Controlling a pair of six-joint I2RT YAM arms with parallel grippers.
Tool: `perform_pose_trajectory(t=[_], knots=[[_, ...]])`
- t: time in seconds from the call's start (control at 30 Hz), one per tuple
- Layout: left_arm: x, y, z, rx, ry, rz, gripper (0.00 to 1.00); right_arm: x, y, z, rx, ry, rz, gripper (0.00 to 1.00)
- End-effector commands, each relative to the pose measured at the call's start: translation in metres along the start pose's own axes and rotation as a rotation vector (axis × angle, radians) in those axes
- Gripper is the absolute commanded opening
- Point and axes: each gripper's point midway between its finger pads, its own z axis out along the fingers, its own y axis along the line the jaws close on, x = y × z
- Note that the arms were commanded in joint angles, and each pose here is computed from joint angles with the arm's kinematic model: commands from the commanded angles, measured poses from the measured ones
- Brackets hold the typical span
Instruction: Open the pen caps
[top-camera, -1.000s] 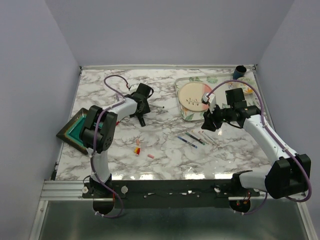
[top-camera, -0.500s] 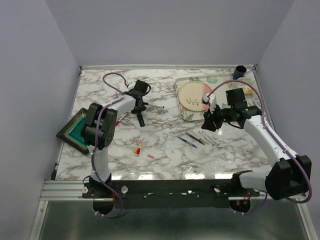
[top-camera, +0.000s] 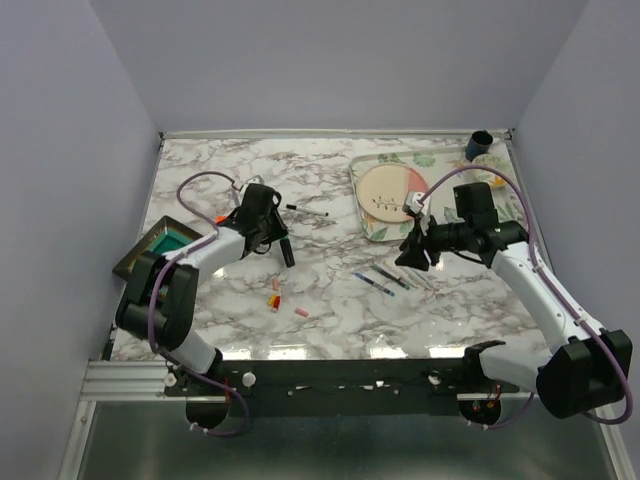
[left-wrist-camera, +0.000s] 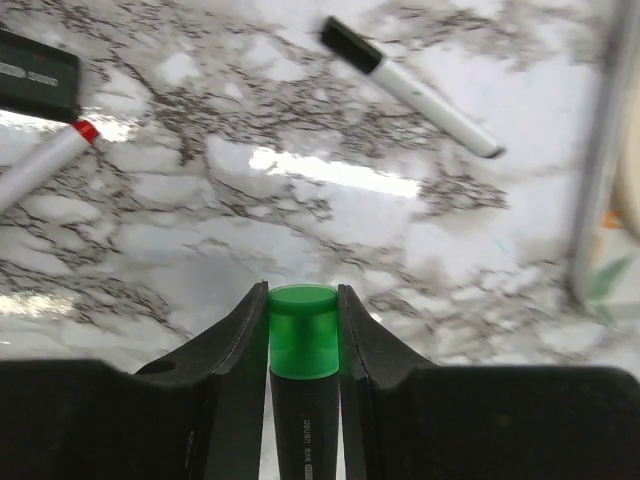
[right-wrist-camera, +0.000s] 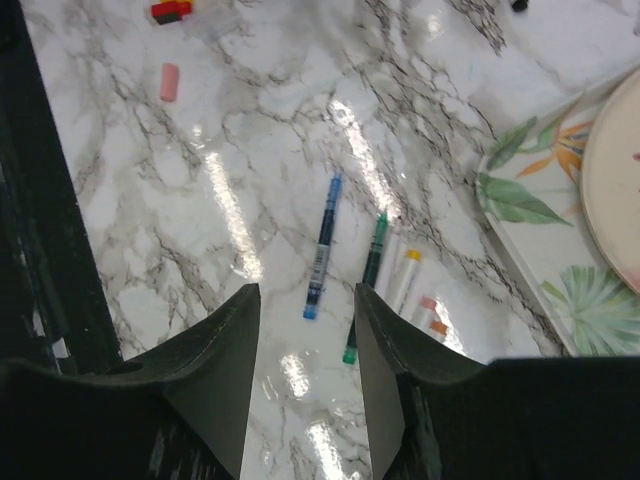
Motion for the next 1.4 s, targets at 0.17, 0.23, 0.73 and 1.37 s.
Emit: perform_pose_trajectory(t=[0.17,0.23,0.73,1.37], knots=[[-0.004,-0.088,-0.109,0.556,-0.178,-0.269,0.0,-0.056,0.067,0.026,-0.282,-0.164,0.023,0.54],[-0.007,-0.093,-0.126,0.579,-0.232,-0.3,0.0,-0.069,0.07,0.041,-0.287,-0.153,0.085,0.55],[0.026,-0.137,-0.136,0.533,-0.274,-0.352,0.0,-0.075,0.058,0.079,-0.168,-0.136,0.353,0.67],[0.036,-0.174,-0.149,0.614,-0.26,-0.325,0.03,-0.05,0.05,0.106,-0.129,-0.031,0.34,0.01]])
